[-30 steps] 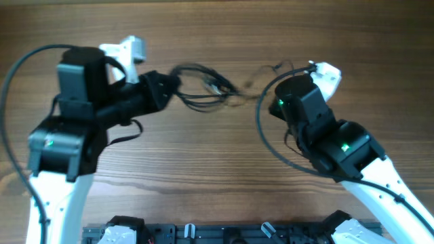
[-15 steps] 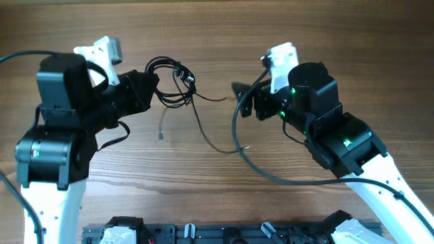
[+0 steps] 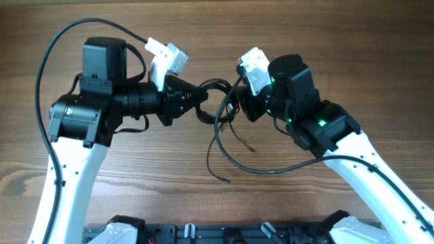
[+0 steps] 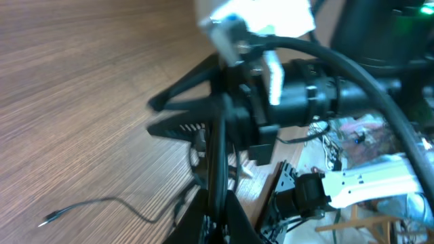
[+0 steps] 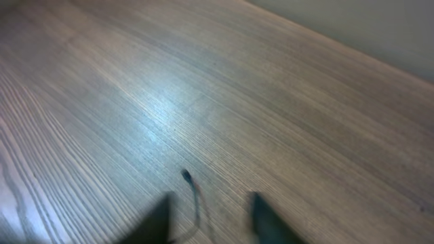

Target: Untangle cables

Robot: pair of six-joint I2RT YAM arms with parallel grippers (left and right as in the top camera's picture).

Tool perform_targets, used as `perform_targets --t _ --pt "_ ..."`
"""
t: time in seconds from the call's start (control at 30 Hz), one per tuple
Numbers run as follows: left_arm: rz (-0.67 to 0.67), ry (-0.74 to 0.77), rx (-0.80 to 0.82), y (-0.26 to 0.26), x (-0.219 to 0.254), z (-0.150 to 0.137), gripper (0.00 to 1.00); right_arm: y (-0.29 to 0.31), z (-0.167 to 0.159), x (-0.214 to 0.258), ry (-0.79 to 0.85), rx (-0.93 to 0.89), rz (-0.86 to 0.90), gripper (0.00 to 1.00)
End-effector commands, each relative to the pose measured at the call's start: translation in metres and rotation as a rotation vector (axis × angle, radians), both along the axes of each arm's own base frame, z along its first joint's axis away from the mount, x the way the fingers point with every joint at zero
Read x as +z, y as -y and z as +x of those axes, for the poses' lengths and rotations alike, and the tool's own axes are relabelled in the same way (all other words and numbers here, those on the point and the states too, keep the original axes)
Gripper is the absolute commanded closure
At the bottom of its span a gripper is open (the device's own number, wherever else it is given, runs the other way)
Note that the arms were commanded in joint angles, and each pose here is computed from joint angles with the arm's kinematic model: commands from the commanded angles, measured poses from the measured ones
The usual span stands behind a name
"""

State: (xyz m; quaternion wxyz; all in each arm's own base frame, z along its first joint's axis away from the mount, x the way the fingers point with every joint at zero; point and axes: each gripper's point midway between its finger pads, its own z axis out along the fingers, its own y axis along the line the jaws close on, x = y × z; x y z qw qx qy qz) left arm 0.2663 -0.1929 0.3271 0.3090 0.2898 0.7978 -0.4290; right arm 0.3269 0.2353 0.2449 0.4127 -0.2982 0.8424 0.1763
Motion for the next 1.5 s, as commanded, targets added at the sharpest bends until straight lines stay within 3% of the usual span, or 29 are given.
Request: perform_targets --t 0.0,0.17,0.2,0.27,0.33,0.4,0.47,0.63,0.8,0.97,1.1,1.17,1.3,1.47 --pt "-0.031 0.06 -0.069 0.007 0.013 -0.008 0.96 -0.001 0.002 -0.006 -0.022 -0.023 0.009 0.96" --pt "-0.019 0.044 -0.06 0.006 0.01 -0.008 0.95 0.08 0.031 -0.015 -0.035 -0.643 -0.027 0.96" --pt "0.005 0.038 -0.04 0.003 0.006 -0.006 0.96 0.089 0.028 -0.018 -0.039 -0.679 -0.058 0.96" --pt "0.06 0.037 0.011 -0.003 -0.003 0.001 0.96 0.077 0.023 -0.024 -0.069 -0.578 -0.078 0.81" --pt "0.133 0.037 0.092 -0.014 -0.012 0.013 0.96 0.04 0.009 -0.026 -0.089 -0.282 -0.084 0.65" --pt "0.24 -0.005 0.264 -0.035 -0.028 0.033 0.96 -0.005 -0.019 -0.02 -0.095 0.08 -0.022 0.37" --pt "0.289 -0.029 0.333 -0.045 -0.038 0.042 0.96 -0.028 -0.039 -0.011 -0.12 0.24 0.066 0.23" --pt "0.304 -0.033 0.343 -0.046 -0.046 0.052 0.96 -0.046 -0.067 -0.001 -0.176 0.409 0.168 0.24" --pt "0.252 -0.047 0.295 -0.035 -0.042 0.05 0.96 -0.043 -0.059 -0.003 -0.152 0.375 0.146 0.66" --pt "0.192 -0.056 0.297 -0.029 -0.034 0.052 0.96 -0.044 -0.05 -0.007 -0.203 0.297 0.176 0.75" --pt "0.164 -0.033 0.316 -0.027 -0.026 0.06 0.96 -0.05 -0.047 -0.02 -0.27 0.275 0.19 0.74" --pt "0.155 -0.037 0.325 -0.027 -0.025 0.061 0.96 -0.055 -0.047 -0.027 -0.291 0.277 0.189 0.67" --pt "0.154 -0.033 0.325 -0.027 -0.025 0.062 0.96 -0.077 -0.048 -0.03 -0.271 0.326 0.202 0.43" --pt "0.156 -0.042 0.326 -0.026 -0.027 0.063 0.96 -0.092 -0.044 -0.019 -0.214 0.348 0.243 0.37"
